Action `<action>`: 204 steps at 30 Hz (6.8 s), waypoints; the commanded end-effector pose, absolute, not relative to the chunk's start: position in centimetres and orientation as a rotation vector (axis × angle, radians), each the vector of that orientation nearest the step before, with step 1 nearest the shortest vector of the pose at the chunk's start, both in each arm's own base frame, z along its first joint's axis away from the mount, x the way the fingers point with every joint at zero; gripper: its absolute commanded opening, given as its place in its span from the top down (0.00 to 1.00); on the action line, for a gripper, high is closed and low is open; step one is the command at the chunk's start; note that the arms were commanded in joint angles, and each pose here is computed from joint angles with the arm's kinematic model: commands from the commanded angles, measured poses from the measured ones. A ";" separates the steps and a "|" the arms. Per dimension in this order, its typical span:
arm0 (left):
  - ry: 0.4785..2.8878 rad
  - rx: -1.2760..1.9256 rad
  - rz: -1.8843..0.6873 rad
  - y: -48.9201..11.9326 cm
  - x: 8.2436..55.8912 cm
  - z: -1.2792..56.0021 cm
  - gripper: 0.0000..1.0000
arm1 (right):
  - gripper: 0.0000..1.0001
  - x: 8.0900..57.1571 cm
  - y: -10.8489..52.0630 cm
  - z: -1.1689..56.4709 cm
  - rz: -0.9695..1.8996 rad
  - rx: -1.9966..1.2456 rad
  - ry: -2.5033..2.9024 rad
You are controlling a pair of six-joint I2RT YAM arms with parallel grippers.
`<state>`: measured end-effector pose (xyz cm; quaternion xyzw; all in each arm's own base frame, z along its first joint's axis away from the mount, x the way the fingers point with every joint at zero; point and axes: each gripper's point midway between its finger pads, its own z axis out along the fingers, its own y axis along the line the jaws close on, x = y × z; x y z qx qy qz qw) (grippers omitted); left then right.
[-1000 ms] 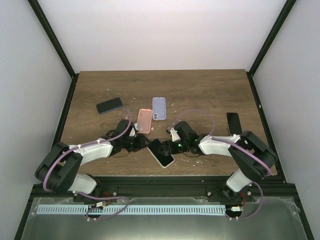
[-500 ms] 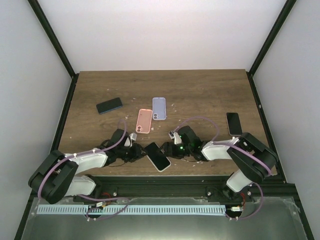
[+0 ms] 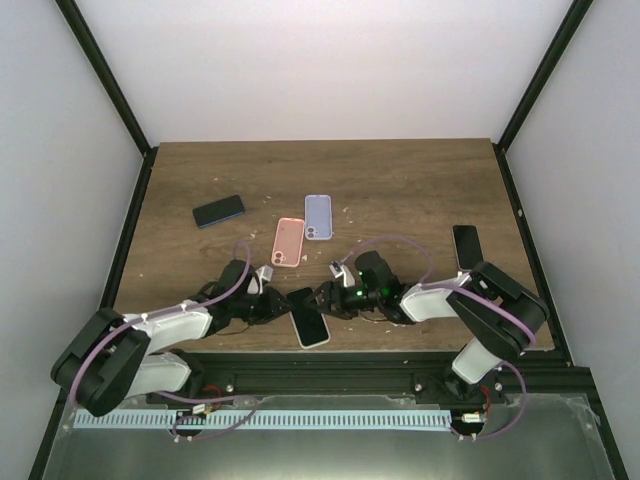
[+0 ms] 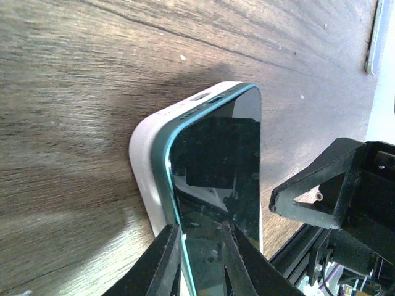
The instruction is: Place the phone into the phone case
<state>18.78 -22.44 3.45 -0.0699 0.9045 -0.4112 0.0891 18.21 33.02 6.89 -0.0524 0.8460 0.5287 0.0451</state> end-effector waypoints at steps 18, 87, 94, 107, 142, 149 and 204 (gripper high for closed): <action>2.656 -0.250 -1.266 -21.4 18.2 3.8 0.64 | 0.28 19.2 31.2 3.8 1.105 -0.141 2.706; 2.449 -0.229 -1.409 -20.2 17.1 10.3 0.39 | 0.95 17.6 36.6 11.0 1.523 -0.365 2.350; 2.262 -0.144 -1.465 -19.5 16.9 17.3 0.21 | 0.95 16.0 34.8 17.6 1.628 -0.457 2.081; 1.932 0.189 -1.758 -21.3 14.1 26.5 0.25 | 0.95 11.8 32.1 28.0 1.809 -0.645 1.683; 1.859 0.362 -1.850 -22.3 13.0 27.1 1.00 | 0.72 12.5 33.4 28.8 1.873 -0.598 1.749; 1.887 0.372 -1.858 -22.5 12.9 27.3 0.85 | 0.95 12.8 34.1 28.2 1.863 -0.603 1.792; 2.126 0.204 -1.723 -22.3 14.6 20.5 0.46 | 0.99 20.3 30.1 28.9 1.585 0.012 1.808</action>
